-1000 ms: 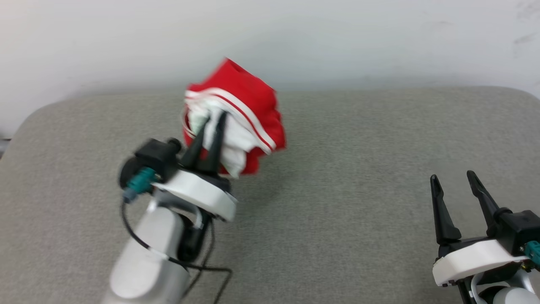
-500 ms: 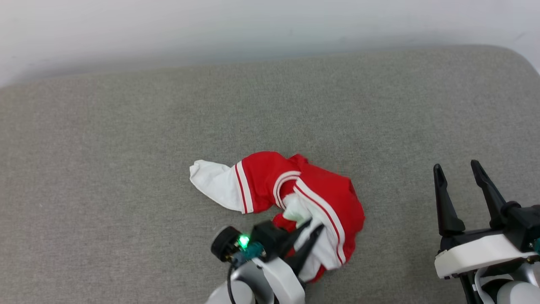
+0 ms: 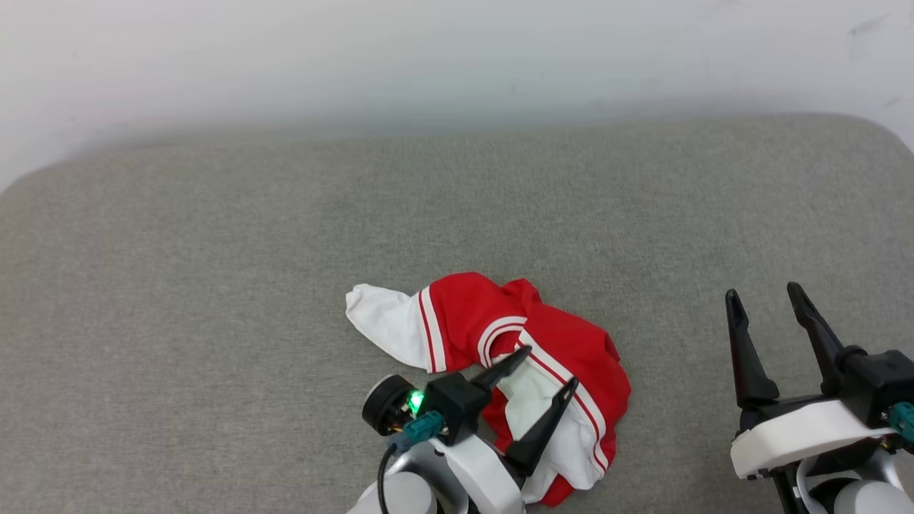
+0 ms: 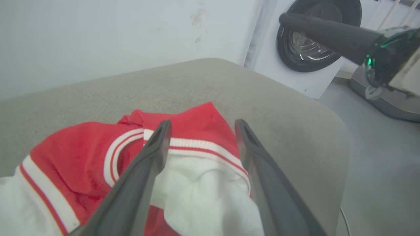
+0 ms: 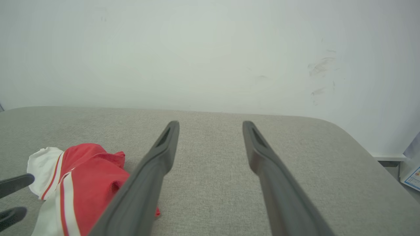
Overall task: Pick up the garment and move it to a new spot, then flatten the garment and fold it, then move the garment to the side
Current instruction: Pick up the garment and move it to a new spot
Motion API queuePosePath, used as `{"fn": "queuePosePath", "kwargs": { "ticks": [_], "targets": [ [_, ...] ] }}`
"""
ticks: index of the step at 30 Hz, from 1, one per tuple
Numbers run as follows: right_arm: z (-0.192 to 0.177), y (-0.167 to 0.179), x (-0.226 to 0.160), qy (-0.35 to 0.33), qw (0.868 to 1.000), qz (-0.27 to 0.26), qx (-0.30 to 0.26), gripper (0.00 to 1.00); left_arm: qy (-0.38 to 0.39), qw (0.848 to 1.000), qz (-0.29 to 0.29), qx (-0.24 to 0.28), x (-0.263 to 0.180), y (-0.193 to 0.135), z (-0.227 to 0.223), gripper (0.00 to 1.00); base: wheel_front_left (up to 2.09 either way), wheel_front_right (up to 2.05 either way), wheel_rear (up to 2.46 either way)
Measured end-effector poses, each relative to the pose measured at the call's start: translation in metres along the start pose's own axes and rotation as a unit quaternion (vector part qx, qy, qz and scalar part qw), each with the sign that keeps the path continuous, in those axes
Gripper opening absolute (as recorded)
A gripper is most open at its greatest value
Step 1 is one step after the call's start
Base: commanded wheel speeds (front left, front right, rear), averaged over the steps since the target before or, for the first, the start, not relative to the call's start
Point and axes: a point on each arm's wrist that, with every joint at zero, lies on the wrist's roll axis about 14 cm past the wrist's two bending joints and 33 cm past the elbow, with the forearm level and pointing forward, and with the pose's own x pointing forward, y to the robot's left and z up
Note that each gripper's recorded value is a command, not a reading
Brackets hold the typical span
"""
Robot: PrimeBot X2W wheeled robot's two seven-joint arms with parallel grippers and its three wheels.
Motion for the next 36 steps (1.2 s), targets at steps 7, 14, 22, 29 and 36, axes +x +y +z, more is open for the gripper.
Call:
{"fn": "queuePosePath", "kwargs": {
  "ticks": [7, 14, 22, 29, 36],
  "targets": [
    [0.009, 0.007, -0.015, -0.005, 1.0, 0.01, 0.003, 1.0, -0.1, 0.993, 0.064, 0.021, -0.025, 0.015, 0.062, 1.0, 0.0, 0.0, 0.0],
    [0.015, 0.018, -0.021, -0.011, 1.0, 0.025, 0.008, 1.0, -0.128, 0.976, 0.172, 0.031, -0.062, 0.064, 0.078, 1.0, 0.0, 0.0, 0.0],
    [0.017, 0.026, -0.023, -0.012, 0.999, 0.039, 0.009, 1.0, -0.137, 0.943, 0.296, 0.065, -0.12, 0.123, 0.088, 1.0, 0.0, 0.0, 0.0],
    [0.019, 0.032, -0.027, -0.015, 0.999, 0.047, 0.012, 1.0, -0.125, 0.923, 0.356, 0.077, -0.16, 0.148, 0.082, 1.0, 0.0, 0.0, 0.0],
    [0.013, 0.03, -0.033, -0.005, 0.999, 0.045, 0.018, 1.0, -0.111, 0.926, 0.353, 0.076, -0.164, 0.146, 0.072, 1.0, 0.0, 0.0, 0.0]
  ]
}}
